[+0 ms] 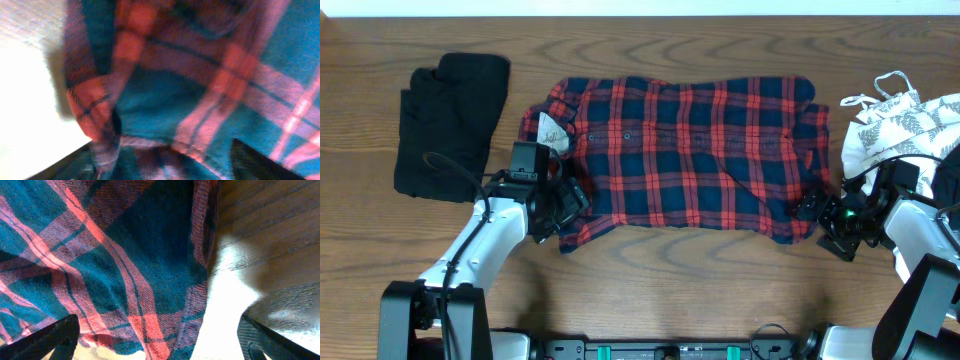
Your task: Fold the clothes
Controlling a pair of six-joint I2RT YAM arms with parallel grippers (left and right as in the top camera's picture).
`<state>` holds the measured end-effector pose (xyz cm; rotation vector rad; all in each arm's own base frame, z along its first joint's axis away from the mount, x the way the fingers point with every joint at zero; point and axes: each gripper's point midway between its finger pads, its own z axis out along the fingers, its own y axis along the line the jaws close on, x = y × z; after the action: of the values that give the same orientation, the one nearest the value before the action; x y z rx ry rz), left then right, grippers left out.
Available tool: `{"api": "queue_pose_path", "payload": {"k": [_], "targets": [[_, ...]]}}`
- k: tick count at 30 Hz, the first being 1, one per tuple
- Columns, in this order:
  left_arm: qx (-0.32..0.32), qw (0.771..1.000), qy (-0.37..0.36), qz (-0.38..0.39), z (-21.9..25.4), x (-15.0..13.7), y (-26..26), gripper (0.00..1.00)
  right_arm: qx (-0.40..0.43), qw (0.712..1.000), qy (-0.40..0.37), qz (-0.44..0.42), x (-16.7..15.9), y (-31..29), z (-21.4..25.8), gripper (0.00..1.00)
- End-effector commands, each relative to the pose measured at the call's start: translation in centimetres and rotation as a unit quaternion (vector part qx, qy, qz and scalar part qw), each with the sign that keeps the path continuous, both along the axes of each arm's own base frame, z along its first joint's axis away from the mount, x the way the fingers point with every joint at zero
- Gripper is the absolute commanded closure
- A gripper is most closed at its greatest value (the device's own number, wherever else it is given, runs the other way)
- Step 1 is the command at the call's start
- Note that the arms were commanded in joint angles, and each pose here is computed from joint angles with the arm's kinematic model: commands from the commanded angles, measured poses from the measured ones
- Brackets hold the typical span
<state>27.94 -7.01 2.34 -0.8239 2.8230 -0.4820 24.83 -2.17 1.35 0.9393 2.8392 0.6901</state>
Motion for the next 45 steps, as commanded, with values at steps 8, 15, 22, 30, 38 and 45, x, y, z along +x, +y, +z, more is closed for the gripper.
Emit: {"api": "queue_pose_path", "payload": {"k": [8,15,22,30,38,45], "targets": [[-0.023,1.0,0.008,0.002,0.0,-0.4,-0.6,0.28,0.013,0.999,0.027,-0.011,-1.6,0.5,-0.9,0.01],[-0.026,1.0,0.01,0.005,0.0,-0.4,-0.7,0.43,0.051,0.999,-0.006,-0.014,-1.1,1.8,-1.2,0.06],[-0.025,1.0,0.017,0.005,-0.1,-0.8,-0.6,0.76,0.057,0.998,-0.025,-0.023,-1.3,2.3,-2.5,0.57],[-0.016,0.999,0.021,-0.028,-0.2,-1.5,-0.6,0.94,0.059,0.998,-0.019,-0.011,-1.9,2.6,-2.6,0.99],[-0.016,0.999,-0.016,-0.038,1.0,-0.5,-0.7,0.94,0.047,0.998,-0.05,0.006,-1.1,2.3,-1.7,0.99],[-0.014,0.999,-0.01,-0.042,1.2,-1.0,-0.6,0.93,0.026,0.995,-0.098,0.009,-0.1,1.9,0.5,0.95]]}}
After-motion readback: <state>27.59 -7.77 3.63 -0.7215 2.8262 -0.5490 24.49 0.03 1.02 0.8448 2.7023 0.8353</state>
